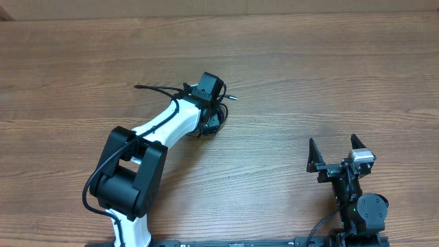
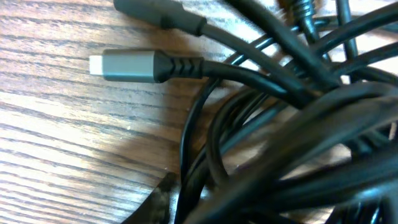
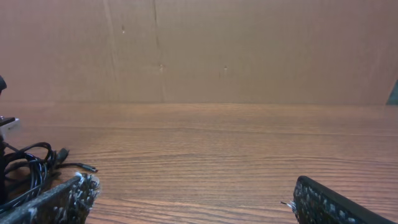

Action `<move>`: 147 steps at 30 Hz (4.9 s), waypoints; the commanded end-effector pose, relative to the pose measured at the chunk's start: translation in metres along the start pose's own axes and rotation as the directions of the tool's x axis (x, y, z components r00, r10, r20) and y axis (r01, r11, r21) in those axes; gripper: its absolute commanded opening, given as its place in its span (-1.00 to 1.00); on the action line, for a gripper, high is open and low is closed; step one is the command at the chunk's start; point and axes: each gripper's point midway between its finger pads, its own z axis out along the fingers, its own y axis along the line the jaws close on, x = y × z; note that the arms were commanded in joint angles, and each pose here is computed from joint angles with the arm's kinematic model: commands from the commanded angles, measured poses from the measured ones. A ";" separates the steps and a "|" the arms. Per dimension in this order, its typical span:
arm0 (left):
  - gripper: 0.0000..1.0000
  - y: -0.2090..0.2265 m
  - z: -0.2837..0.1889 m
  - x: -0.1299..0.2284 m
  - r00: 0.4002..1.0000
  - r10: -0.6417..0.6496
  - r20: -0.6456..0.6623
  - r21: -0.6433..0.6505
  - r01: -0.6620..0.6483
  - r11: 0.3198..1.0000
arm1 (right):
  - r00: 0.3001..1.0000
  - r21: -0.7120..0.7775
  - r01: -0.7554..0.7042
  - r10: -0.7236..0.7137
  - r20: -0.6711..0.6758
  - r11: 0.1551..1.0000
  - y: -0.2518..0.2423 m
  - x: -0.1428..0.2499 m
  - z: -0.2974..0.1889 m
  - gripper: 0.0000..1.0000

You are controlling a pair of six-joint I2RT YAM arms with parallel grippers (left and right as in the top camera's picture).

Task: Untangle cables
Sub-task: 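Lower the left gripper and close it on the cable loops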

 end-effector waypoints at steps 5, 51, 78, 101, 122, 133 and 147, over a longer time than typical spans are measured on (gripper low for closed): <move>0.14 -0.009 -0.023 -0.006 0.998 0.059 0.024 0.035 -0.059 0.998 | 1.000 0.015 -0.003 0.003 0.005 1.000 -0.003 0.001 0.000 1.00; -0.09 -0.004 -0.030 -0.012 0.997 0.056 0.058 0.010 -0.057 0.998 | 1.000 0.015 -0.003 0.003 0.005 1.000 -0.003 0.001 0.000 1.00; -0.23 -0.002 -0.028 -0.009 0.997 0.059 0.047 0.002 -0.059 0.998 | 1.000 0.015 -0.003 0.003 0.005 1.000 -0.003 0.001 0.000 1.00; -0.19 0.005 -0.010 0.004 0.998 0.066 0.015 -0.023 -0.066 0.998 | 1.000 0.015 -0.003 0.003 0.005 1.000 -0.003 0.001 0.000 1.00; -0.24 -0.012 -0.017 -0.003 0.988 0.154 0.007 0.039 -0.154 0.987 | 1.000 0.015 -0.003 0.003 0.005 1.000 -0.003 0.001 0.000 1.00; -0.50 -0.010 -0.017 -0.001 0.988 0.155 -0.002 0.037 -0.155 0.987 | 1.000 0.015 -0.003 0.003 0.005 1.000 -0.003 0.001 0.000 1.00; -0.92 -0.010 -0.017 -0.002 0.987 0.162 0.000 0.034 -0.162 0.986 | 1.000 0.015 -0.004 0.004 0.006 1.000 -0.003 0.001 0.000 1.00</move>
